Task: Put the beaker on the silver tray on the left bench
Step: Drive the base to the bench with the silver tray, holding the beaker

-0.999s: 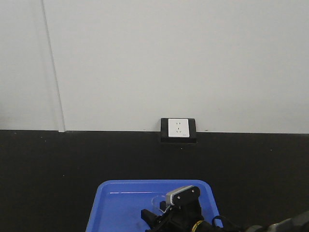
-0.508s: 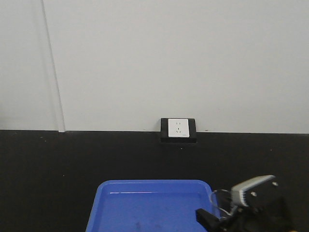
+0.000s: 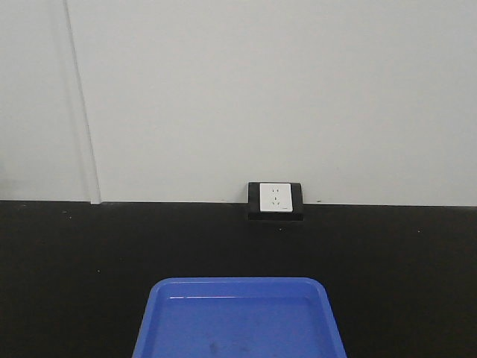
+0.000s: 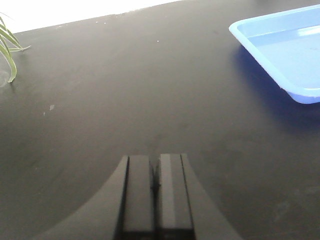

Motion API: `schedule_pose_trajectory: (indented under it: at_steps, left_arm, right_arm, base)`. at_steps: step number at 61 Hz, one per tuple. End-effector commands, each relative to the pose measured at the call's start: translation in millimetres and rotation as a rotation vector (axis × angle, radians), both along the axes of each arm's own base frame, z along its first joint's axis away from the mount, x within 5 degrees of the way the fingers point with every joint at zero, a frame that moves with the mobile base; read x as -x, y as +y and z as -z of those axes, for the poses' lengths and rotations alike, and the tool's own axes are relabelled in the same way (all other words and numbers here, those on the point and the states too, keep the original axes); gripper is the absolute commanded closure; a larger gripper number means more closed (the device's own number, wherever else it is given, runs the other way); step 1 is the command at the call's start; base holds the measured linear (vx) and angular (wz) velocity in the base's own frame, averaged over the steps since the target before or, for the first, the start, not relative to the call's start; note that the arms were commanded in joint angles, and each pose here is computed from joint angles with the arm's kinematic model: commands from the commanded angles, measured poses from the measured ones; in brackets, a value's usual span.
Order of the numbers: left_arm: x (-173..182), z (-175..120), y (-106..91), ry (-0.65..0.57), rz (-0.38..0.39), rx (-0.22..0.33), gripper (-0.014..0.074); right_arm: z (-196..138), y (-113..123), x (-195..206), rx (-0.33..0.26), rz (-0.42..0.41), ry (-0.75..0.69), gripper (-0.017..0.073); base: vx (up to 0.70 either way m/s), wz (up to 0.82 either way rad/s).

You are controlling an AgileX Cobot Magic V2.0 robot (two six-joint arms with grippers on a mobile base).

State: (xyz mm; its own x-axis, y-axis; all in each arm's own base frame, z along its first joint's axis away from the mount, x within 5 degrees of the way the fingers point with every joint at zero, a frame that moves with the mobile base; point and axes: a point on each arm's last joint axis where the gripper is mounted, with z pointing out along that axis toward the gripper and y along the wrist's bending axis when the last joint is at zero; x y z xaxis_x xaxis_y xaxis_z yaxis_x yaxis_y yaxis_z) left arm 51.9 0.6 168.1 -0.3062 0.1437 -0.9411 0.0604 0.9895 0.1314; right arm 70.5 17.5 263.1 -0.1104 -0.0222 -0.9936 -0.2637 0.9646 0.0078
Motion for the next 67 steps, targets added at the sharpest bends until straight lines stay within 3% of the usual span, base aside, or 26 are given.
schedule_pose_trajectory:
  at_steps: [1, 9, 67]
  left_arm:
    - [-2.0, -0.9, -1.2, -0.070, 0.013, 0.008, 0.0592]
    - [-2.0, -0.9, -1.2, -0.070, 0.013, 0.008, 0.0592]
    - [-2.0, -0.9, -1.2, -0.070, 0.013, 0.008, 0.0592]
  right_arm:
    - [-11.8, -3.1, 4.1, 0.017, 0.015, -0.062, 0.0573]
    - [-11.7, -3.7, 3.6, 0.049, 0.021, -0.069, 0.0572]
    - [-11.4, -3.9, 3.6, 0.051, 0.023, -0.065, 0.0571]
  base:
    - [0.00, 0.00]
    - [0.00, 0.00]
    - [0.00, -0.01]
